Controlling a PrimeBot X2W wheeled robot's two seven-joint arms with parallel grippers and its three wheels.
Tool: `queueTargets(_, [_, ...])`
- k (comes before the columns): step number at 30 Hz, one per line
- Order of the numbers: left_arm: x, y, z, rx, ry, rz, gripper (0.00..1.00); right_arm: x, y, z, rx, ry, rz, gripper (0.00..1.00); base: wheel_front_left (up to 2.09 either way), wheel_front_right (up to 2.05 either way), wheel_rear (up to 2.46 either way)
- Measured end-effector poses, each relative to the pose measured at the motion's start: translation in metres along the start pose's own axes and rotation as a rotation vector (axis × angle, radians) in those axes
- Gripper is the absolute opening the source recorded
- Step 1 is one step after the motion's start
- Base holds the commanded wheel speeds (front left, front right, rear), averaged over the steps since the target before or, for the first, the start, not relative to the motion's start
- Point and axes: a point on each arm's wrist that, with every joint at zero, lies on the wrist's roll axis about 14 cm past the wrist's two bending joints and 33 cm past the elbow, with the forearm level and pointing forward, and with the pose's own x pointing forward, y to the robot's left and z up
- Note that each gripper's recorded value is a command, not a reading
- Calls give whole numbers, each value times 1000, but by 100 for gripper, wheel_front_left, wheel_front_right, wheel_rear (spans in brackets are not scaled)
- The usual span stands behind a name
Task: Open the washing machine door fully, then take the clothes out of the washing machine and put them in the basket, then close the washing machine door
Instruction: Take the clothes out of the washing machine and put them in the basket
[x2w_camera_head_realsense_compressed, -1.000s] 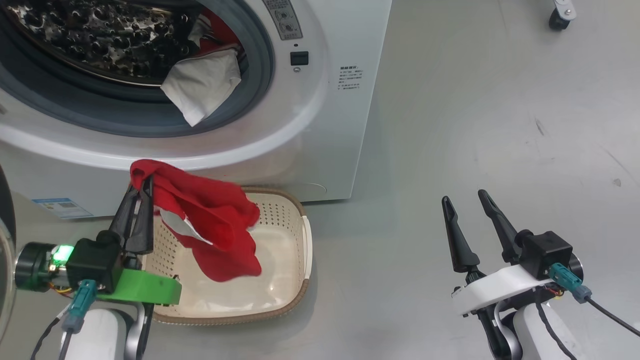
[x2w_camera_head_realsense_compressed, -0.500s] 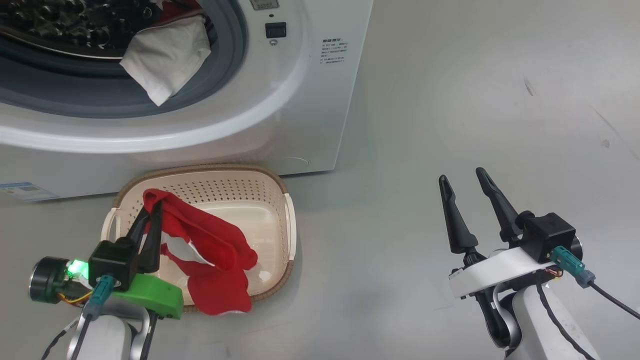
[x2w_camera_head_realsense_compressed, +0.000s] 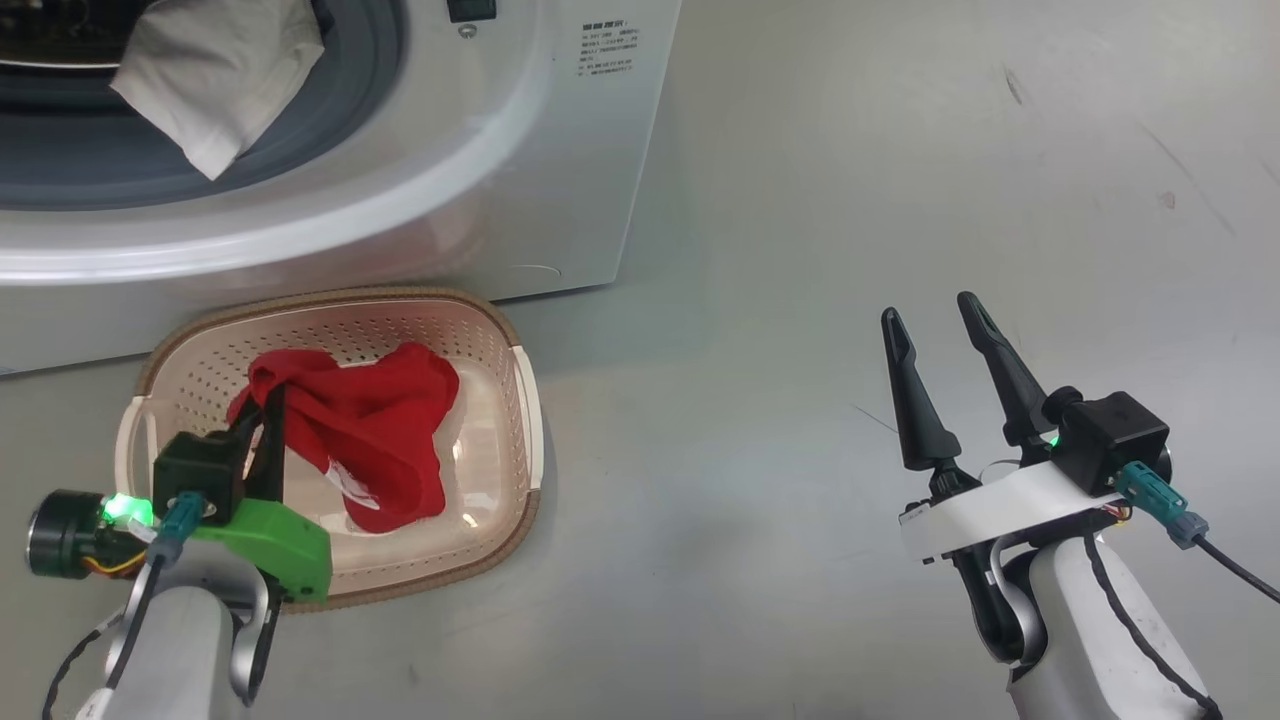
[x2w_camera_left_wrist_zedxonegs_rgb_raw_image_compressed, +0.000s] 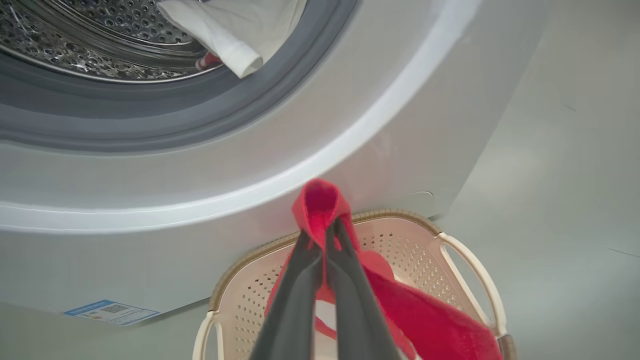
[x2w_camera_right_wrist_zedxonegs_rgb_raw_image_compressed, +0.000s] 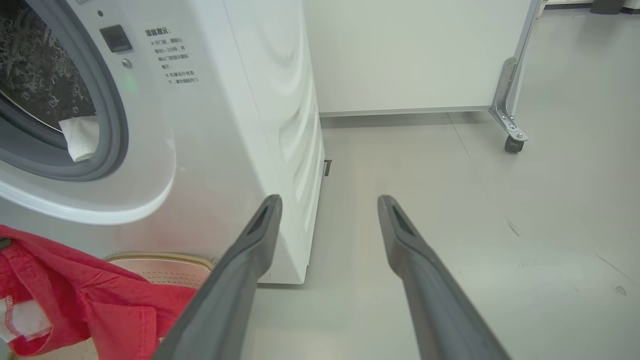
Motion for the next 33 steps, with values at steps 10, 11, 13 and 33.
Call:
queueTargets(10, [25,-6,-34,-7,106,-28,0,7,-14,-6,-8,16,-35,100,0,0,0])
queueTargets(11, [26,-6,-39,-6,124,-29,0,7,-15,-6,-7,17,-38,100,0,0,0])
queueTargets(13, [27,-5,-50,-8,157,-29,0,7,-18,-8,-4,21,-45,100,0,0,0])
queueTargets(33, [33,12,-98,-56,315,45,0,13,-25,-17,-10,43,-64,100,0,0,0])
